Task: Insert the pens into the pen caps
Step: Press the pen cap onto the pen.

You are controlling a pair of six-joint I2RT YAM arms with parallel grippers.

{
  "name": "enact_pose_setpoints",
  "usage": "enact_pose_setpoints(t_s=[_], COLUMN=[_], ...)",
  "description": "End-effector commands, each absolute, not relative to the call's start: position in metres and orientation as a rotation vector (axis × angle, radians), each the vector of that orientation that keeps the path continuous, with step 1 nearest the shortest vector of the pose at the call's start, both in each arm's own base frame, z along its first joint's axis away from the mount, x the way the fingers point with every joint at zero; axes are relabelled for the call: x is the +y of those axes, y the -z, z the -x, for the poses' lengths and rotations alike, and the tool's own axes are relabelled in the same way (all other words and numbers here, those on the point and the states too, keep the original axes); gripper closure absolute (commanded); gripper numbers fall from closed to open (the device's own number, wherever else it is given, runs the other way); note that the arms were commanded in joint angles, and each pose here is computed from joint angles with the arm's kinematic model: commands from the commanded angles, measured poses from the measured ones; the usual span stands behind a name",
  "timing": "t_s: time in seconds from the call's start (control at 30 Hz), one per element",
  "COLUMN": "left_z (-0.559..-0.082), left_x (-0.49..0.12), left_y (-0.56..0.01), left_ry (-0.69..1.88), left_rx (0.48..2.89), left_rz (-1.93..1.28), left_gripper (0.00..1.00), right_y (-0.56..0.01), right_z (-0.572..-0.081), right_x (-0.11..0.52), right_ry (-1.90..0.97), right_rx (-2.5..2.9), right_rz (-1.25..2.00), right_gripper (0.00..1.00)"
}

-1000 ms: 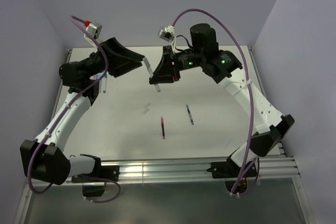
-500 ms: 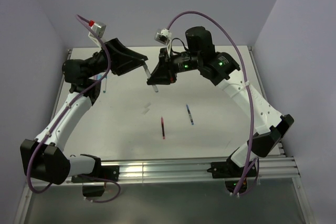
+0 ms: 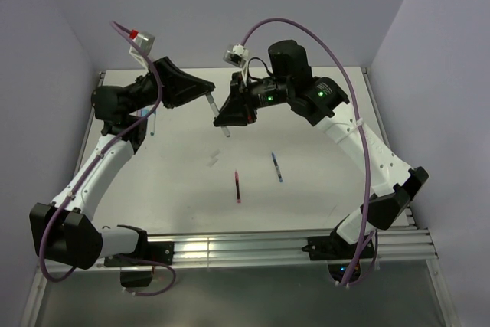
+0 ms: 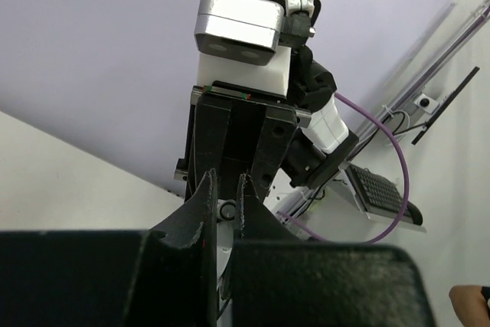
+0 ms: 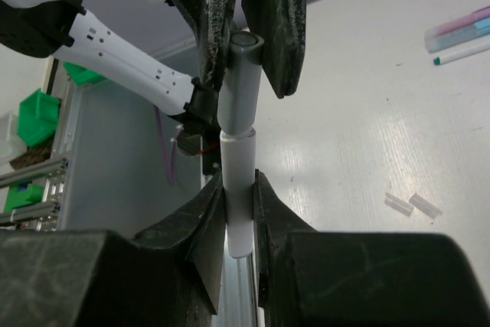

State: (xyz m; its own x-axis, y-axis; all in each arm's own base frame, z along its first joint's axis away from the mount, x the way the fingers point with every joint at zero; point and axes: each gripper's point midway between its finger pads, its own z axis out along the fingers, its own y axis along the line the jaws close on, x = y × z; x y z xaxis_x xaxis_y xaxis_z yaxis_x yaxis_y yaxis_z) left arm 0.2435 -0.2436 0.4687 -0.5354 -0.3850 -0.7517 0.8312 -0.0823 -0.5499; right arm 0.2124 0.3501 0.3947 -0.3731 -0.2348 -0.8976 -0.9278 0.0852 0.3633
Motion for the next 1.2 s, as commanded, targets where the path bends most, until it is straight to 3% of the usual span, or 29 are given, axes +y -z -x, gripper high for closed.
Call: enact_pose_setpoints(t_s=[0.0,0.43,1.17], left_z=[-0.229,-0.194,-0.176], left_x=[-0.244,-0.24,-0.243], left_y=[-0.48,-0.477,-0.472], left_ry=[1.735,1.735,1.851], left_rx=[1.236,1.131,1.103], left_rz=[-0.647,-0.843,-0.783], left_gripper=[1.0,1.0,1.0], right_y=[-0.409,-0.409,-0.428], right_z=[-0.196,-0.165,-0.162], right_x=[0.348,0.338,0.34], right_ry=[-1.388,-1.657,-1.697], right_rx=[1.63,1.587,1.524], right_rz=[1.207,1.314,1.33], right_gripper=[1.0,1.0,1.0])
